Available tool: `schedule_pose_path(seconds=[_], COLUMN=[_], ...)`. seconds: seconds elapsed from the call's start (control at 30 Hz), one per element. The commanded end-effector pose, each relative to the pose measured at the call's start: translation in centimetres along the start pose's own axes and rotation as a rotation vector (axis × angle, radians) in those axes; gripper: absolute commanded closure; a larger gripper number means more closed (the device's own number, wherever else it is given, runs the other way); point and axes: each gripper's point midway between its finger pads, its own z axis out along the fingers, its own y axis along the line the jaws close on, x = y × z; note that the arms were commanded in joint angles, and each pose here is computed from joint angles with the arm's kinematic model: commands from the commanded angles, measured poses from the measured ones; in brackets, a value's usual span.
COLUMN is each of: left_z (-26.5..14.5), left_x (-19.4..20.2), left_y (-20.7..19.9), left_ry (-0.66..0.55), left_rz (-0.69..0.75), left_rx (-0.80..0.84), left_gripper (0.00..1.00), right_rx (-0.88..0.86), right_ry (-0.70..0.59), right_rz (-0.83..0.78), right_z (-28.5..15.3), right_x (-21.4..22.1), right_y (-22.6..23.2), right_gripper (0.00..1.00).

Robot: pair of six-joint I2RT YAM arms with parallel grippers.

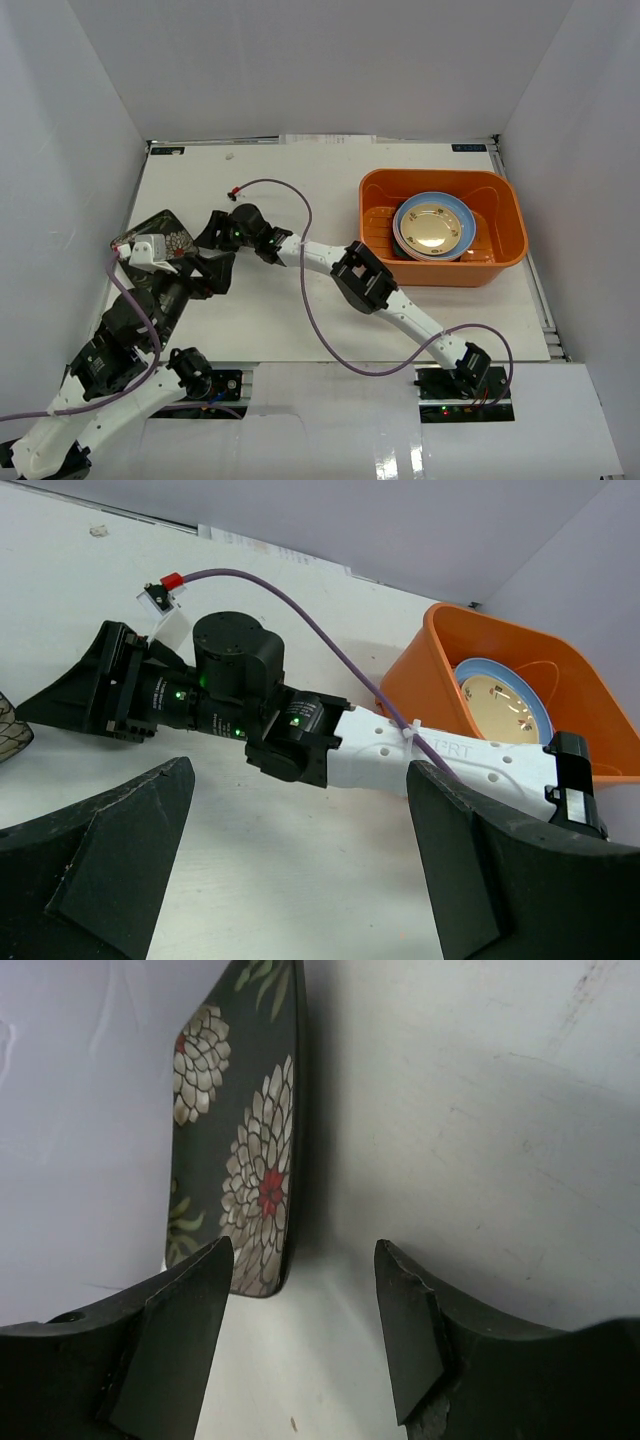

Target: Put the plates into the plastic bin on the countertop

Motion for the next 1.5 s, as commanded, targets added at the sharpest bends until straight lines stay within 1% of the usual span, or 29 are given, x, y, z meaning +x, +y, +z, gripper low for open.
schedule_pose_path(seconds=[0.0, 0.1, 0.2, 0.3, 0.37, 0.4, 0.43, 0.57, 0.63, 0.67, 0.7, 0.73, 0.77, 0.8, 0.83, 0.87, 0.9, 0.93, 0.97, 1.0, 1.03, 1.07, 1.1, 1.17, 1.2, 1.3, 1.37, 1.47], left_z=[0.1, 0.5, 0.8, 0.9, 1.0, 1.0, 1.1, 1.3, 1.5, 1.5, 1.6, 1.7, 1.7, 1.7, 1.8, 1.8, 1.7, 1.7, 1.7, 1.7, 1.7, 1.7, 1.8, 2.0, 2.1, 2.2, 2.2, 2.1], left_x=[0.3, 0.8, 1.1, 1.3, 1.5, 1.5, 1.8, 2.0, 2.1, 2.2, 2.3, 2.4, 2.5, 2.5, 2.5, 2.5, 2.5, 2.3, 2.4, 2.4, 2.4, 2.4, 2.4, 2.7, 2.7, 3.0, 2.9, 2.8], left_y=[0.3, 0.5, 0.9, 1.3, 1.7, 1.8, 1.8, 1.9, 1.9, 1.9, 1.9, 1.9, 1.9, 1.9, 2.0, 2.0, 2.0, 2.0, 2.0, 1.9, 1.9, 1.9, 1.9, 1.9, 1.8, 1.8, 1.8, 1.8], left_ry=[-0.004, 0.002, 0.001, -0.002, -0.004, -0.005, -0.001, 0.005, 0.008, 0.010, 0.015, 0.018, 0.020, 0.021, 0.019, 0.021, 0.019, 0.012, 0.013, 0.013, 0.012, 0.012, 0.014, 0.023, 0.026, 0.035, 0.033, 0.030], left_rz=[-0.004, -0.002, 0.006, 0.015, 0.020, 0.020, 0.022, 0.030, 0.036, 0.037, 0.042, 0.050, 0.051, 0.053, 0.053, 0.053, 0.052, 0.046, 0.049, 0.048, 0.047, 0.048, 0.050, 0.061, 0.061, 0.067, 0.065, 0.065], left_rx=[-0.015, -0.027, -0.049, -0.070, -0.090, -0.092, -0.095, -0.103, -0.108, -0.107, -0.109, -0.111, -0.114, -0.112, -0.115, -0.116, -0.113, -0.110, -0.112, -0.106, -0.106, -0.106, -0.105, -0.108, -0.109, -0.107, -0.106, -0.109], left_gripper=[0.02, 0.02, 0.02, 0.02, 0.02, 0.02, 0.02, 0.02, 0.02, 0.02, 0.02, 0.02, 0.02, 0.02, 0.02, 0.02, 0.02, 0.02, 0.02, 0.02, 0.02, 0.02, 0.02, 0.02, 0.02, 0.02, 0.02, 0.02], right_rx=[-0.063, -0.069, -0.082, -0.082, -0.083, -0.083, -0.083, -0.071, -0.071, -0.095, -0.049, -0.065, -0.089, -0.087, -0.023, -0.035, -0.023, 0.050, 0.029, 0.049, 0.114, 0.097, 0.099, 0.106, 0.103, 0.104, 0.067, 0.077], right_ry=[-0.054, -0.064, -0.066, -0.060, -0.048, -0.045, -0.042, -0.045, -0.056, -0.088, -0.074, -0.097, -0.134, -0.145, -0.114, -0.188, -0.204, -0.169, -0.223, -0.222, -0.181, -0.184, -0.167, -0.103, -0.084, -0.043, 0.001, 0.054], right_rz=[0.117, 0.159, 0.173, 0.181, 0.189, 0.191, 0.181, 0.144, 0.117, 0.089, 0.083, 0.069, 0.043, 0.028, 0.020, 0.003, -0.014, -0.017, -0.028, -0.035, -0.035, -0.037, -0.034, -0.026, -0.021, -0.005, 0.005, 0.018], right_z=[1.0, 1.6, 2.1, 2.4, 2.5, 2.5, 2.4, 1.5, 0.5, -0.5, -1.3, -2.0, -3.4, -4.3, -5.5, -7.3, -8.6, -10.4, -12.3, -13.6, -15.3, -16.5, -17.1, -17.9, -17.9, -17.6, -16.7, -15.3], right_x=[-0.7, 0.0, 0.8, 1.8, 2.5, 2.6, 2.8, 2.8, 2.4, 0.8, 2.1, 1.7, 0.0, -0.3, 1.7, -0.6, -0.6, 1.9, 0.3, 0.7, 3.1, 2.9, 3.5, 5.3, 5.7, 6.7, 7.1, 8.0], right_y=[0.8, 0.0, 0.1, -0.1, -0.2, -0.1, -0.1, 0.3, 1.1, 3.2, 1.4, 2.1, 4.4, 4.6, 2.0, 4.2, 4.1, 0.6, 2.4, 1.8, -1.1, -0.4, -0.8, -1.9, -2.1, -3.1, -2.9, -4.2], right_gripper=[0.36, 0.37, 0.42, 0.51, 0.59, 0.59, 0.64, 0.74, 0.81, 0.83, 0.85, 0.87, 0.88, 0.91, 0.92, 0.92, 0.92, 0.92, 0.92, 0.92, 0.92, 0.92, 0.86, 0.77, 0.67, 0.52, 0.49, 0.48])
